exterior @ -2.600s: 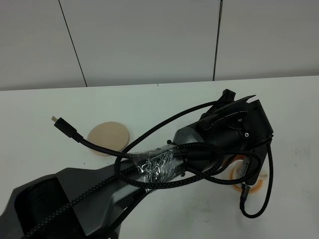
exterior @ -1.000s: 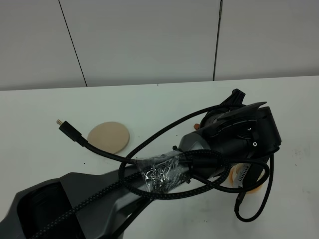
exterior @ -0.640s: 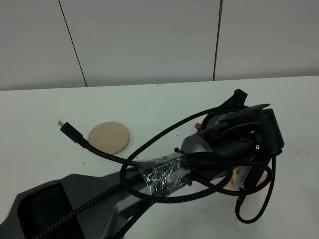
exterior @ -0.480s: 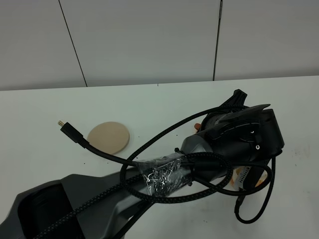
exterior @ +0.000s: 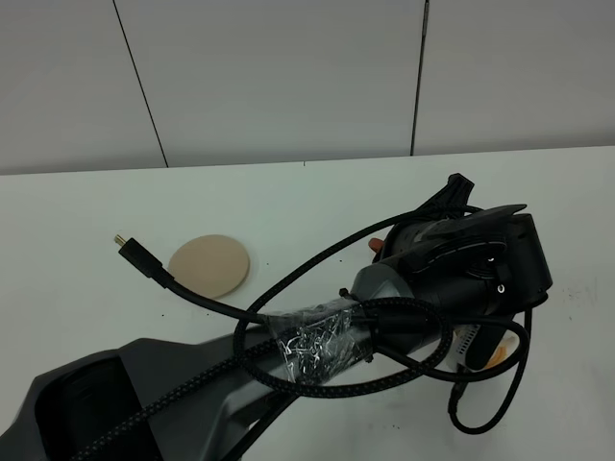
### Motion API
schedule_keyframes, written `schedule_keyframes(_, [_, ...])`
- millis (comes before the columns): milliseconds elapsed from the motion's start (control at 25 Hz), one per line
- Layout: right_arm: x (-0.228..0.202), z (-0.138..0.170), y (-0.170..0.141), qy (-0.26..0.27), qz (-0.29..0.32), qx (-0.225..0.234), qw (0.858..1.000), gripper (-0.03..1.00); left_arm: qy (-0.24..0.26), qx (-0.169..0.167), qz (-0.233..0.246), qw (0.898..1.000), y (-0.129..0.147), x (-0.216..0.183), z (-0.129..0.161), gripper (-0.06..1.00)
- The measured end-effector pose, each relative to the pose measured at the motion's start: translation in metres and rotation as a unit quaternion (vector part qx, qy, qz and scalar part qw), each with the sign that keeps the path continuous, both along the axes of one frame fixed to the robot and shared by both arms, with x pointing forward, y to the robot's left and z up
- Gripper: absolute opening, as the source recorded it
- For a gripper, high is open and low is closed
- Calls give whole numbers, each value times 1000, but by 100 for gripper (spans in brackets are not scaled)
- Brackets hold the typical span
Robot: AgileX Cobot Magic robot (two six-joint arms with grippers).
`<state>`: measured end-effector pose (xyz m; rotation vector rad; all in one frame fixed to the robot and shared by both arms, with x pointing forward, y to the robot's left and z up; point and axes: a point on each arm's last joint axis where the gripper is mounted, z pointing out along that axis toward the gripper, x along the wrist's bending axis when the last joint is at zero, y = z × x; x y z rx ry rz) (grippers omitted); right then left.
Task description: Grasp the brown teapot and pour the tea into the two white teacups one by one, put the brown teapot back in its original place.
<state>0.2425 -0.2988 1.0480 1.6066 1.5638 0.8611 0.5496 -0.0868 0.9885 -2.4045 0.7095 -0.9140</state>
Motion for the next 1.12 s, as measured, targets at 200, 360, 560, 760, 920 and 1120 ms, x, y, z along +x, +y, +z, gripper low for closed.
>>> schedule_keyframes(200, [0,0,0,0,0,0,1000,24,-2,3,1,1000,0,0,0,17])
schedule_keyframes(360, [0,0,0,0,0,0,1000,24,-3,3,1,1000,0,0,0,17])
schedule_keyframes(560, [0,0,0,0,0,0,1000,24,-3,3,1,1000,0,0,0,17])
schedule_keyframes(760, [0,0,0,0,0,0,1000,24,-3,3,1,1000,0,0,0,17])
schedule_keyframes(920, [0,0,0,0,0,0,1000,24,-3,3,1,1000,0,0,0,17])
schedule_keyframes(1120, [0,0,0,0,0,0,1000,24,-3,3,1,1000,0,0,0,17])
